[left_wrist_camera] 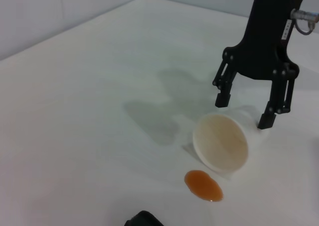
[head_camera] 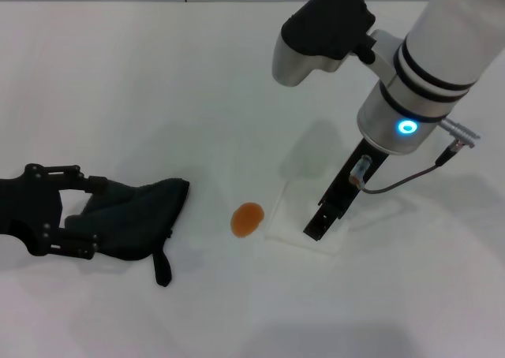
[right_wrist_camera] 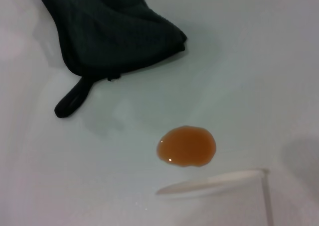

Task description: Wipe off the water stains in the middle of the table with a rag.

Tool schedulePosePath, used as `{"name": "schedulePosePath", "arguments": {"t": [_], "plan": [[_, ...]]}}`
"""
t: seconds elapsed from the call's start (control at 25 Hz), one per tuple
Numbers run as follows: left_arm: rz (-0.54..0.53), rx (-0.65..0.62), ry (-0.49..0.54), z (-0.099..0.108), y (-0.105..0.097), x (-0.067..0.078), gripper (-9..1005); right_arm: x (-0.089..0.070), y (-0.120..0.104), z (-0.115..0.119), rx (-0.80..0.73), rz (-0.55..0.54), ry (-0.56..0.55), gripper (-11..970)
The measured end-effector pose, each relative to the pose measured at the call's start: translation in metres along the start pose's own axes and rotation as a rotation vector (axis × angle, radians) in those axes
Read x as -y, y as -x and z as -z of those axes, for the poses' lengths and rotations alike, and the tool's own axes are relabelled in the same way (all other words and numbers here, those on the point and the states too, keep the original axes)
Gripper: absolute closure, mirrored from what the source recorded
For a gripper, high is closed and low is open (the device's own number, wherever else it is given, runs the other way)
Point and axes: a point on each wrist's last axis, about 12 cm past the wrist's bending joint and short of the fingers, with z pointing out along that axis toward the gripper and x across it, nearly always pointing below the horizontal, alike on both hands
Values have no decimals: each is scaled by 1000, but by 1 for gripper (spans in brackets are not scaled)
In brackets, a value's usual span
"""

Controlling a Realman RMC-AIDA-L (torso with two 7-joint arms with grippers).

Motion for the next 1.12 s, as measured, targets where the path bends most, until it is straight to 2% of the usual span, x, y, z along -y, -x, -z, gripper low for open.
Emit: {"name": "schedulePosePath", "arguments": {"t": [0.36, 0.6, 1.12], "plan": [[-5, -9, -10, -5, 0, 1, 122, -6, 3, -13, -5, 24, 11, 131], [-4, -7, -14, -7, 1, 2, 122, -5, 4, -29, -3, 25, 21, 137], [4, -3, -17, -9, -2, 4, 122, -1, -2, -45, -17, 21, 11, 149]]}}
